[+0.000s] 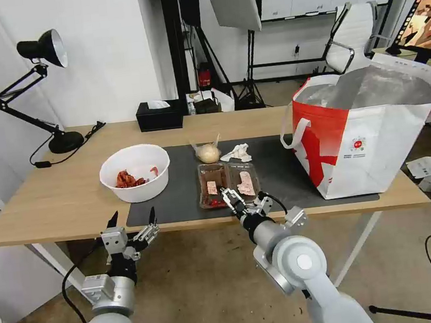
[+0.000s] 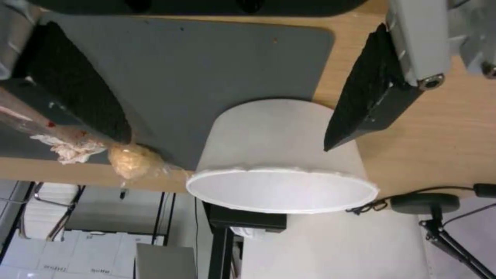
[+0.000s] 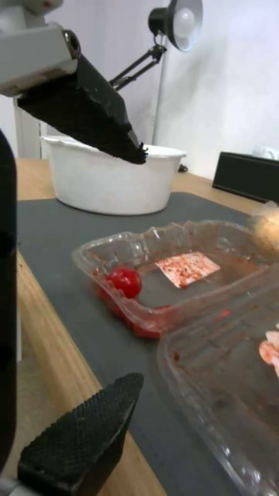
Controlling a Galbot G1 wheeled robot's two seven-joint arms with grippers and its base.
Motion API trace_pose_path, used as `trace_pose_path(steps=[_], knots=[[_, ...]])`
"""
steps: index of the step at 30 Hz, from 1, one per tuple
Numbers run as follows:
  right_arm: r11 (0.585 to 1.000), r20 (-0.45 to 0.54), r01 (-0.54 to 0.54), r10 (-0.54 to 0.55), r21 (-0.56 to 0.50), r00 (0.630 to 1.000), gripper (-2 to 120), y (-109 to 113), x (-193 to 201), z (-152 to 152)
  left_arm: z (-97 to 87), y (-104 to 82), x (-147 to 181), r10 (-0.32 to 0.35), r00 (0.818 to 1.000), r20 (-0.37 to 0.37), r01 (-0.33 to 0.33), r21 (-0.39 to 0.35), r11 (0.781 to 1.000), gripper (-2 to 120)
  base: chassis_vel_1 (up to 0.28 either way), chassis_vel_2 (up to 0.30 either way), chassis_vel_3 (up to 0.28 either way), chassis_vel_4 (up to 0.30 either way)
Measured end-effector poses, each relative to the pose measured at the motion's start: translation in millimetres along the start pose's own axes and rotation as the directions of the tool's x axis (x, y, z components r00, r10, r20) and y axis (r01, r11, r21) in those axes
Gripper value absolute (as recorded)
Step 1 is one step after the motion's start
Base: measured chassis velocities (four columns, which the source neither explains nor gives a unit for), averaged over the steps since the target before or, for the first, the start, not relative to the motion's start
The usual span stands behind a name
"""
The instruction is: Pick up the trash from the table and place it into the takeout bag.
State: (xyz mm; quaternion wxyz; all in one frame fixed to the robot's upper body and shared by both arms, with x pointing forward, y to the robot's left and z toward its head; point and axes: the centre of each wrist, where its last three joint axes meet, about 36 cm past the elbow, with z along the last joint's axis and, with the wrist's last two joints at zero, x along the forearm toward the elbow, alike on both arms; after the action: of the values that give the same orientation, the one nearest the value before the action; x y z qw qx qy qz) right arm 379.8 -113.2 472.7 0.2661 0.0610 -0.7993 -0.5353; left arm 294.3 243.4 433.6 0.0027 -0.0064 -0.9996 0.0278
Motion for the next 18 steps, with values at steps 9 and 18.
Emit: trace_pose_path(steps=[9, 18], knots=[[0.999, -0.003, -0.021, 0.021, -0.025, 1.000, 100, -3.5, -9.7, -7.5, -2.1, -2.8, 1.9, 0.002, 1.000, 0.006, -0.002, 0.001, 1.000, 100, 0.000, 0.000, 0.000, 0.000], [0.998, -0.013, -0.038, 0.037, -0.044, 0.999, 100, 0.9, -17.8, -8.4, -5.4, -1.2, 5.2, -0.005, 1.000, 0.012, 0.005, -0.003, 1.000, 100, 0.000, 0.000, 0.000, 0.000]])
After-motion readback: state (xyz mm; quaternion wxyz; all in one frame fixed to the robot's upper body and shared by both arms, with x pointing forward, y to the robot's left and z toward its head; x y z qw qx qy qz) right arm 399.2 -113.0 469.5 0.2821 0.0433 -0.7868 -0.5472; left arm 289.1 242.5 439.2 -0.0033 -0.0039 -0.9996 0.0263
